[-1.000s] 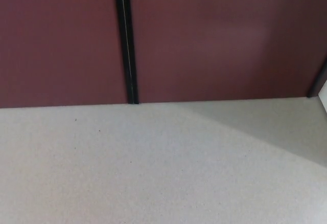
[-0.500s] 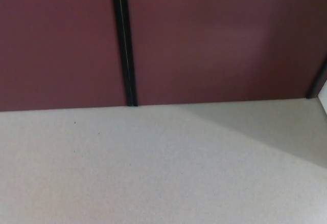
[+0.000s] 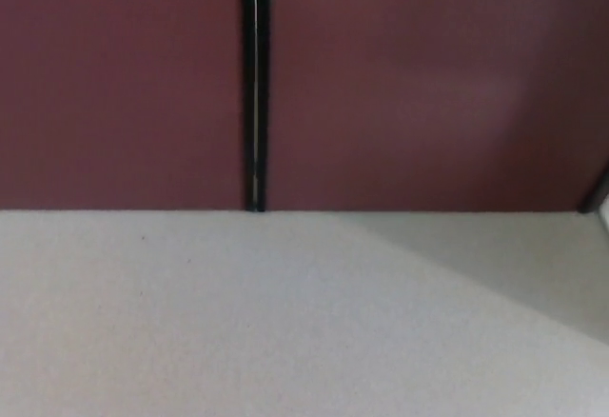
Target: The robot walks towards the door handle and put its right hand on it and twist the handle
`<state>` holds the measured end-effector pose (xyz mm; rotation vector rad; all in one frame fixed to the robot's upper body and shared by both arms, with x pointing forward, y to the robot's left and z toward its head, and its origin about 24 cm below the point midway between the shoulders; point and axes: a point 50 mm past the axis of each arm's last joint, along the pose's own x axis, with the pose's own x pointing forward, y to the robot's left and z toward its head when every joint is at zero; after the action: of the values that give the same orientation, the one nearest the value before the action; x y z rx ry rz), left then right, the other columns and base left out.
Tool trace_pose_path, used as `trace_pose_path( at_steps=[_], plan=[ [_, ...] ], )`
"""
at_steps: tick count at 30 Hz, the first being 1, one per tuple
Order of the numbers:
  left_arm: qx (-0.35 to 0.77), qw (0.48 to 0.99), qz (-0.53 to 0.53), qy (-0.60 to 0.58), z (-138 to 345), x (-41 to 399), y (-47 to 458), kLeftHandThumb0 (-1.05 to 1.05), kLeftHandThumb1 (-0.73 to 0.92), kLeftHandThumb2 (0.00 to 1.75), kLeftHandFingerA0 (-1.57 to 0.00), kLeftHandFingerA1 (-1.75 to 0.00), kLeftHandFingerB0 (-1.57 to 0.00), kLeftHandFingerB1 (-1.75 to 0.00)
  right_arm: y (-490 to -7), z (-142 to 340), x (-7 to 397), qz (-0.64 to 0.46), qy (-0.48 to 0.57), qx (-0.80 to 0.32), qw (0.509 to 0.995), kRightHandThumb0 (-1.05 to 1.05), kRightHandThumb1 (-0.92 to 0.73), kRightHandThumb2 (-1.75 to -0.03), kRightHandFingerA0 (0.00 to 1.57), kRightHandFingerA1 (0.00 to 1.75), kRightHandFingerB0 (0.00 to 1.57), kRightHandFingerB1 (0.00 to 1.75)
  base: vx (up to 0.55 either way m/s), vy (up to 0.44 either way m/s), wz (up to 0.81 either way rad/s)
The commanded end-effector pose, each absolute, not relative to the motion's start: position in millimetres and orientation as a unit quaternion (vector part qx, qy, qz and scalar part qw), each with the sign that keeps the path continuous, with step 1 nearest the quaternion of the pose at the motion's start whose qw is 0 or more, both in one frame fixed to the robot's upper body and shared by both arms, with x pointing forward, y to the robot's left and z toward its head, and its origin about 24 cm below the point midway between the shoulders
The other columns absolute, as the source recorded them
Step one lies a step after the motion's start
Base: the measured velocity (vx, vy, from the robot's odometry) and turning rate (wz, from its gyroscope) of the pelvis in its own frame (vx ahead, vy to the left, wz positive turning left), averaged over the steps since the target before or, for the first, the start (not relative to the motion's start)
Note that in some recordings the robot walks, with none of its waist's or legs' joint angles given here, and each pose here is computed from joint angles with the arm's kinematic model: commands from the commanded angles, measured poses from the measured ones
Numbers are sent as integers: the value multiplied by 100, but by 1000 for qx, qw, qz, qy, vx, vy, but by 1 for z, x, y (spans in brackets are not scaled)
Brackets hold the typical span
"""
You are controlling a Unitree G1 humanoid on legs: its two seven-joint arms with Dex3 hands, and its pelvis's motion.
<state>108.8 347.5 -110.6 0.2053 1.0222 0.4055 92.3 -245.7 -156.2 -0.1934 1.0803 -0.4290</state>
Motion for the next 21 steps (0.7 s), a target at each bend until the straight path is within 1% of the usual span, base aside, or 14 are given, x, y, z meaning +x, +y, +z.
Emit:
trace_pose_path(
  at_steps=[1, 2, 3, 5, 6, 8, 9, 12, 13, 17, 18, 21],
  plan=[
    [97, 845, 183, 493, -112, 105, 347, -21, 59, 57, -77, -65, -60, -45, -246, -157, 86, -203, 516, -92, 827, -26, -56, -57, 86, 71, 48, 40, 235, 106, 2],
    [100, 845, 181, 493, -112, 105, 347, -21, 59, 57, -77, -65, -60, -45, -246, -157, 87, -203, 514, -89, 828, -26, -56, -57, 86, 71, 48, 40, 255, 102, 5],
    [102, 843, 179, 496, -113, 102, 346, -21, 59, 57, -76, -63, -60, -46, -246, -158, 83, -203, 518, -90, 826, -26, -56, -57, 87, 76, 48, 40, 233, 91, 10],
    [107, 842, 177, 499, -113, 101, 346, -21, 59, 57, -77, -63, -61, -46, -245, -159, 80, -199, 522, -94, 824, -26, -56, -57, 87, 73, 48, 40, 226, 77, 10],
    [110, 841, 173, 501, -114, 101, 346, -22, 58, 57, -77, -62, -61, -46, -245, -159, 79, -196, 525, -96, 822, -27, -56, -57, 84, 68, 47, 40, 250, 71, 7],
    [110, 841, 173, 501, -113, 102, 346, -22, 58, 57, -77, -63, -61, -46, -245, -159, 79, -199, 525, -91, 823, -26, -57, -57, 84, 68, 46, 40, 252, 1, 9],
    [111, 840, 174, 502, -113, 101, 347, -22, 58, 57, -78, -63, -61, -46, -244, -160, 79, -199, 527, -87, 822, -26, -57, -57, 83, 72, 46, 40, 273, -74, 11],
    [111, 840, 174, 502, -113, 101, 347, -22, 58, 57, -78, -63, -61, -46, -244, -160, 78, -199, 527, -86, 822, -26, -57, -57, 83, 72, 46, 40, 329, -107, 8],
    [115, 840, 170, 503, -113, 101, 348, -22, 58, 57, -78, -62, -61, -46, -243, -160, 78, -199, 529, -87, 821, -25, -57, -57, 84, 74, 45, 39, 387, -88, 7],
    [115, 837, 170, 508, -114, 95, 349, -22, 58, 57, -78, -62, -61, -46, -243, -161, 74, -197, 533, -88, 818, -25, -57, -57, 84, 73, 45, 39, 361, -57, 6],
    [114, 837, 171, 507, -113, 96, 349, -23, 58, 57, -77, -60, -61, -46, -243, -161, 75, -193, 531, -90, 820, -24, -57, -57, 81, 71, 48, 40, 343, -38, -6],
    [112, 838, 171, 506, -113, 97, 348, -23, 58, 57, -76, -59, -61, -46, -242, -160, 78, -187, 528, -94, 823, -24, -57, -57, 82, 73, 48, 40, 336, -21, -11]
  ],
)
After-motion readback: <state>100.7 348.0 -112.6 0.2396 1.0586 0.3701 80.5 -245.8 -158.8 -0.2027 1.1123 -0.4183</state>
